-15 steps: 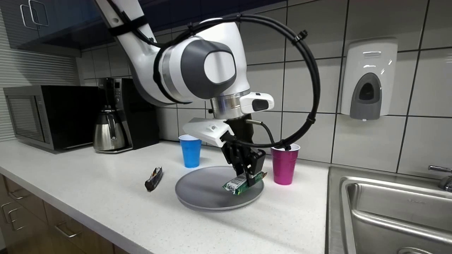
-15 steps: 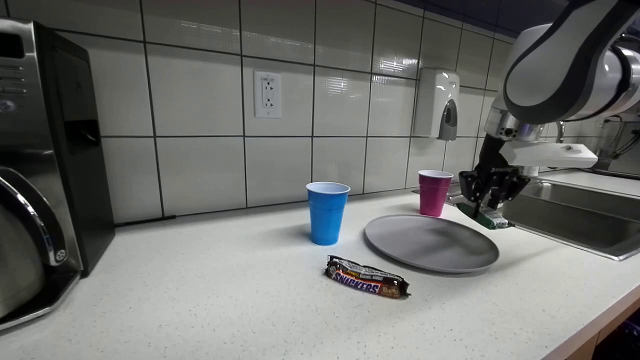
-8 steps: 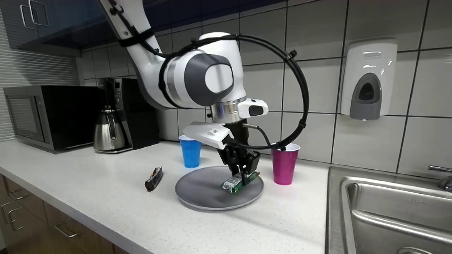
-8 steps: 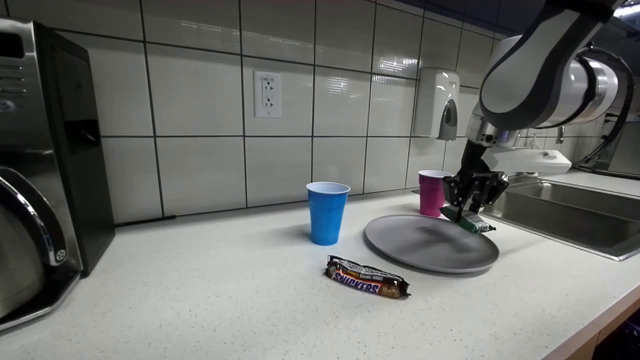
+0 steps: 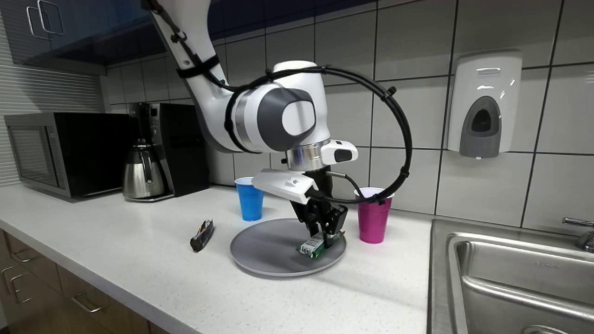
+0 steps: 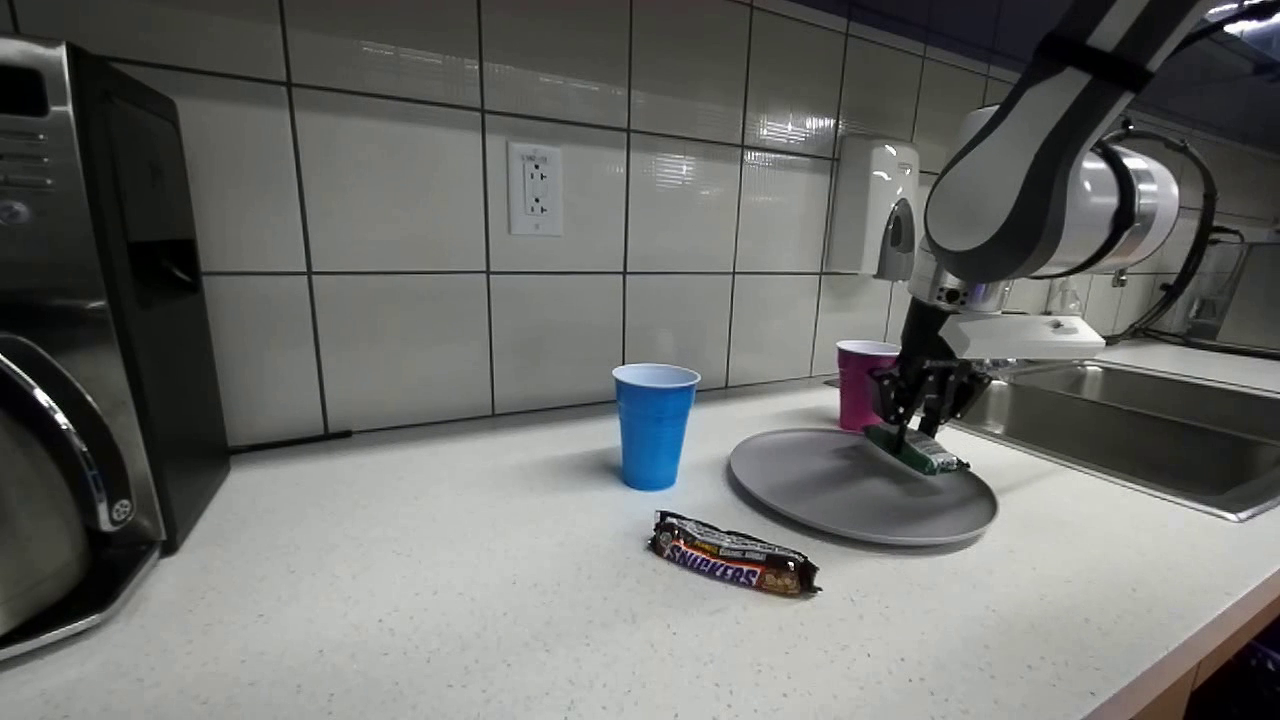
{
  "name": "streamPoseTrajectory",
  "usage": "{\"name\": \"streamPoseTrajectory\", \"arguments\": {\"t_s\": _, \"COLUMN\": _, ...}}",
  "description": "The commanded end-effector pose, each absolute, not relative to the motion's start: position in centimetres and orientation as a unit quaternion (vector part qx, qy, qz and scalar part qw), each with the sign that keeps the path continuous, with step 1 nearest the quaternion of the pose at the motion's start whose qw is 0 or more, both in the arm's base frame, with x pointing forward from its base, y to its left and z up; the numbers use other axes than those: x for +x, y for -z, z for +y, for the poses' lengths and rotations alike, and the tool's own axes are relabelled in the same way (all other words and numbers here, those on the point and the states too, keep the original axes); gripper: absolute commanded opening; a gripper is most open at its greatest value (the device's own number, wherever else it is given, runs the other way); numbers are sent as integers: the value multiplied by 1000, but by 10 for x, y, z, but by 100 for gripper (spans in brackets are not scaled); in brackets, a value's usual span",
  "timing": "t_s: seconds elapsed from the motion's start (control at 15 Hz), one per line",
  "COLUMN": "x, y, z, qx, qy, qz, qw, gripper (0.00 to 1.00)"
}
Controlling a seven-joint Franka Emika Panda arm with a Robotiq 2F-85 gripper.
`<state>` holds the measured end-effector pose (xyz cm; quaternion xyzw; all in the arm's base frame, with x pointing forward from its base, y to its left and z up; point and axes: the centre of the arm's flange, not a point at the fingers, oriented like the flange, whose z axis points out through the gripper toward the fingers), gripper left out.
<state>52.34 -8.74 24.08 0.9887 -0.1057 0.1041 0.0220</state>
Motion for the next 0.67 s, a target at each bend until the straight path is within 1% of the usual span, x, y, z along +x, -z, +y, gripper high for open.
{"name": "streamPoseTrajectory", "arguments": {"t_s": 0.0, "x": 535, "y": -245, "z": -90, "qx": 990, "qy": -103, "qz": -90, "qw": 18, "gripper": 69}}
{"name": "streamPoseTrajectory", "arguments": {"t_s": 0.27, "x": 532, "y": -256, "z": -82, "qx": 990, "qy": -112, "qz": -81, "qw": 18, "gripper": 98}}
{"name": "streamPoseTrajectory", "arguments": {"t_s": 0.33, "x": 531, "y": -259, "z": -80, "qx": 990, "qy": -114, "qz": -78, "qw": 17, "gripper": 100}}
{"name": "streamPoseTrajectory", "arguments": {"t_s": 0.6, "x": 524, "y": -273, "z": -58, "qx": 991, "qy": -122, "qz": -52, "qw": 11, "gripper": 100}}
